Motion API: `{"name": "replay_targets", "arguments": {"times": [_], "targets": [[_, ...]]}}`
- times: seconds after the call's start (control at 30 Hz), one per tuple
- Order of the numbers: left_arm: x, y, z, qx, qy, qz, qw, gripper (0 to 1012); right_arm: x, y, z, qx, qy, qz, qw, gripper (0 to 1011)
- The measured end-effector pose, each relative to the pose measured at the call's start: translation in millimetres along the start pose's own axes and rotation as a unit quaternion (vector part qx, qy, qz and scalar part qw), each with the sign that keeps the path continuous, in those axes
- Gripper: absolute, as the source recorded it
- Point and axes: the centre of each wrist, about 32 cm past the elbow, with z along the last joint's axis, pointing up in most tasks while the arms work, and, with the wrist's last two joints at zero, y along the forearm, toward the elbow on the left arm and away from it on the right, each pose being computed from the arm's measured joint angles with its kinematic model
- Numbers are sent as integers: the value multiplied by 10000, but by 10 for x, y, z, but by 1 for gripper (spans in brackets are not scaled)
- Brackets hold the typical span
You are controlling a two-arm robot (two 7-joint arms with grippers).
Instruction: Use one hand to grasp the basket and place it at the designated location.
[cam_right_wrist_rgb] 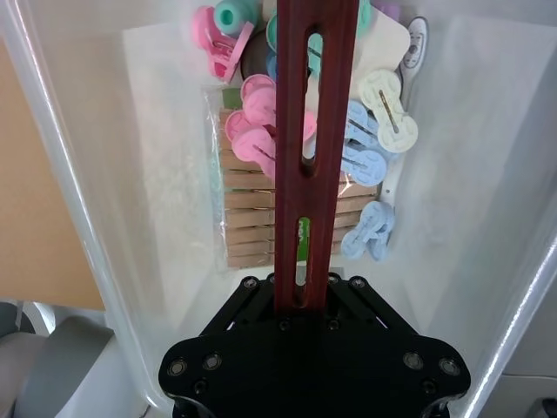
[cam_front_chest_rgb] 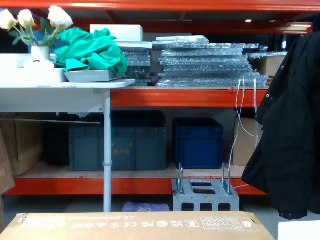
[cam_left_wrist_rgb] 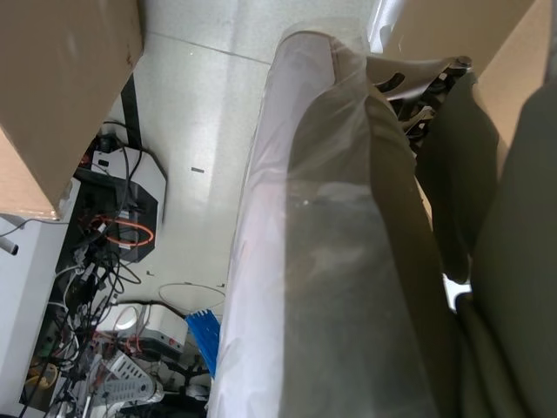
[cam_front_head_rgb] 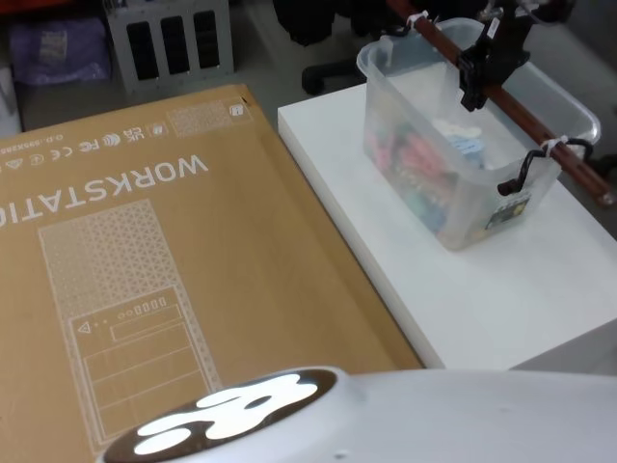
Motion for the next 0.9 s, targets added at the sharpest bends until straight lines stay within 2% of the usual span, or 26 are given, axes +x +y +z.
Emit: {"name": "replay_targets", "arguments": {"times": [0.4,0.63,0.83,0.9], "targets": [[0,0,0,0,0,0,10000,0,46,96,3,-28,1,166,9999,99],[0,0,0,0,-1,0,10000,0,55,100,-6,-14,21,184,9998,106],[0,0,0,0,0,0,10000,0,37,75,-17,9,9,126,9999,247],[0,0,0,0,0,0,10000,0,31,65,-22,13,7,99,10000,322]]}}
